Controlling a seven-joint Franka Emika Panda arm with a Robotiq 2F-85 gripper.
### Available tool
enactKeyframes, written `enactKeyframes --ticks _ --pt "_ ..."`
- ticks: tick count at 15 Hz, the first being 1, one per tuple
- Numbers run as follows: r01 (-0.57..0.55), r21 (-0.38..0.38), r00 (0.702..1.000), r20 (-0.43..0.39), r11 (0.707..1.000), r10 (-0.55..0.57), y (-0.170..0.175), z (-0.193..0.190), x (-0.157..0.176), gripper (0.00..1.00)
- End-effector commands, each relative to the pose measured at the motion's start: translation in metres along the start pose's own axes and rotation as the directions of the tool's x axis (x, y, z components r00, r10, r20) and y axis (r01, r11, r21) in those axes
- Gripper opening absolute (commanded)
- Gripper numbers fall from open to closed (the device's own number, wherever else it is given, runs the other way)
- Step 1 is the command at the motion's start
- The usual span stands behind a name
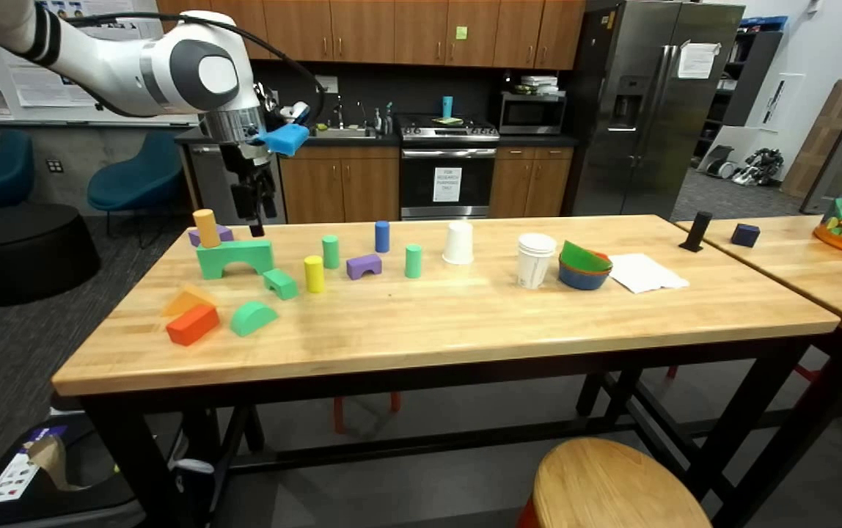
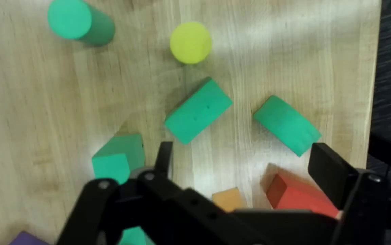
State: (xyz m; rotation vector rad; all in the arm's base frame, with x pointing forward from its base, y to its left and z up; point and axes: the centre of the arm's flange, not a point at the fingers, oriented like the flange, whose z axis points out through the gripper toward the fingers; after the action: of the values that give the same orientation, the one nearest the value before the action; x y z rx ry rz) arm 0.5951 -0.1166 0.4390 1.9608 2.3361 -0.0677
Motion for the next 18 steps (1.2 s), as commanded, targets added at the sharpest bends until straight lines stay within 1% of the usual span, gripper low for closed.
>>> enactKeyframes --ticks 1,3,4,6,8,11,14,18 --pt "0.097 -0.030 0.987 -0.126 0.995 -0.100 0.003 -0.001 -0.011 1.00" --pt "0.109 -0.028 0.984 -0.141 0.994 -0.112 0.001 0.004 -0.017 1.00" --pt "0.094 -0.015 0.988 -0.120 0.995 -0.096 0.001 0.009 -0.020 1.00" --pt "0.040 0.008 0.999 -0.026 0.999 -0.040 0.000 0.020 -0.028 1.00" --pt "0.019 0.031 0.999 0.027 0.999 -0.019 -0.001 0.027 -0.037 1.00" --pt "0.001 0.061 0.997 0.077 0.998 -0.005 0.000 0.038 -0.043 1.00" --pt "-0.011 0.085 0.994 0.113 0.996 0.001 0.000 0.046 -0.043 1.00" --pt "-0.017 0.095 0.992 0.127 0.995 0.005 0.000 0.052 -0.046 1.00"
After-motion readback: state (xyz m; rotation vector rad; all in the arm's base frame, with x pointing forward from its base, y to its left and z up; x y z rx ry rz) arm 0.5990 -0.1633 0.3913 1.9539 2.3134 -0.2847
